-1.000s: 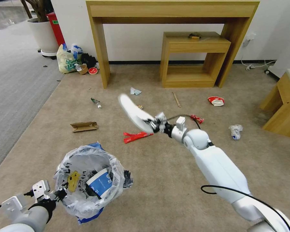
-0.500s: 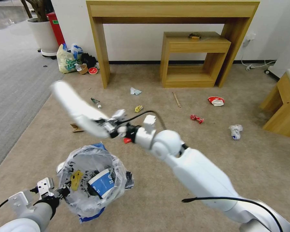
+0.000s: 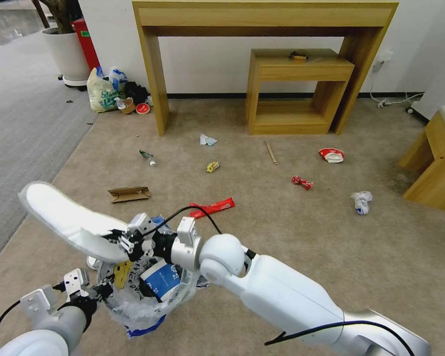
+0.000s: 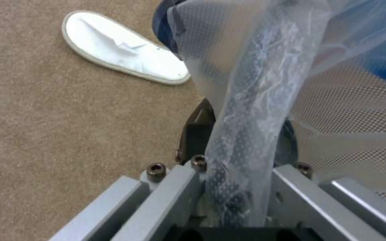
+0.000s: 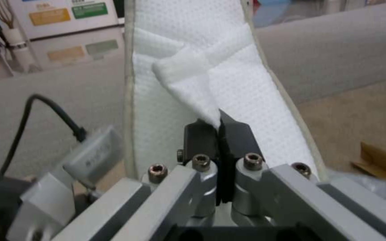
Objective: Pick up the trash bin and place the garbage on the floor into it.
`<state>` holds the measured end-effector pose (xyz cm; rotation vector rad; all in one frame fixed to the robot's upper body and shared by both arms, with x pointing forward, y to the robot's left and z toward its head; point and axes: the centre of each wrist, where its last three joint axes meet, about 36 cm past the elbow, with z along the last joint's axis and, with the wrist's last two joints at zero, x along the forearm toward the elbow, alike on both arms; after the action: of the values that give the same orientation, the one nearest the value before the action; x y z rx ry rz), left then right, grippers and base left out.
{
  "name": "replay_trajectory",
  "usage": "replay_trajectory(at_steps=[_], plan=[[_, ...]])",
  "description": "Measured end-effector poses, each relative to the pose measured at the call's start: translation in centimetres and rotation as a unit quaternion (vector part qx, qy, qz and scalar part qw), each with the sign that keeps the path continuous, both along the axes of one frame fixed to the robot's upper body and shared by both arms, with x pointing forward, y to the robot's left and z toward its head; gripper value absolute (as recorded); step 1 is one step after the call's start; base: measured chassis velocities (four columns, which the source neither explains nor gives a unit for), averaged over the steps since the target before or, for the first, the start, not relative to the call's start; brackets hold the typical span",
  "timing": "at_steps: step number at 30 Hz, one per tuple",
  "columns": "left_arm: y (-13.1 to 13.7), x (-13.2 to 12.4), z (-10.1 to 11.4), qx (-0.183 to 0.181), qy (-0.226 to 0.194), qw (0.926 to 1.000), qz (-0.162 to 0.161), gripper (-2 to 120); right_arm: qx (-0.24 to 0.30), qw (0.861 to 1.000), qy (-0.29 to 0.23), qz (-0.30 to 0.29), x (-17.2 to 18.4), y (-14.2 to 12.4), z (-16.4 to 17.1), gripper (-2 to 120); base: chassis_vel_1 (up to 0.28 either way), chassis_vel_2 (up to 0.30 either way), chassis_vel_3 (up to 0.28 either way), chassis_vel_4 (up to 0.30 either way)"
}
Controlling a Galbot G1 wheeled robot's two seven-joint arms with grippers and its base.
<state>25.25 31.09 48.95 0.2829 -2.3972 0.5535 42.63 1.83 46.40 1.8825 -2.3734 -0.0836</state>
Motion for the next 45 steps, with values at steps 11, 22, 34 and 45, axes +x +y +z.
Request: replay_trajectory(at_steps=[11, 22, 34, 45], plan=[[-0.1, 0.2, 0.1, -0.003, -0.005, 1.0000, 0.000, 0, -0.022, 1.000, 0.002, -0.018, -1.0, -0.4, -2.1, 0, 0.000, 0.000, 0.000, 0.000], [0.0, 0.3, 0.2, -0.004, -0.007, 1.0000, -0.001, 0, -0.031, 0.999, 0.017, -0.026, -2.6, -0.7, -4.1, 0, 0.000, 0.000, 0.000, 0.000], [0.1, 0.5, 0.1, -0.005, -0.008, 1.0000, 0.002, 0, -0.034, 0.998, 0.009, -0.043, -2.5, -2.6, -3.7, 0, 0.000, 0.000, 0.000, 0.000], [0.0, 0.7, 0.1, -0.007, -0.009, 0.9999, 0.001, 0, -0.042, 0.998, 0.013, -0.050, -2.7, -3.3, -4.2, 0, 0.000, 0.000, 0.000, 0.000]])
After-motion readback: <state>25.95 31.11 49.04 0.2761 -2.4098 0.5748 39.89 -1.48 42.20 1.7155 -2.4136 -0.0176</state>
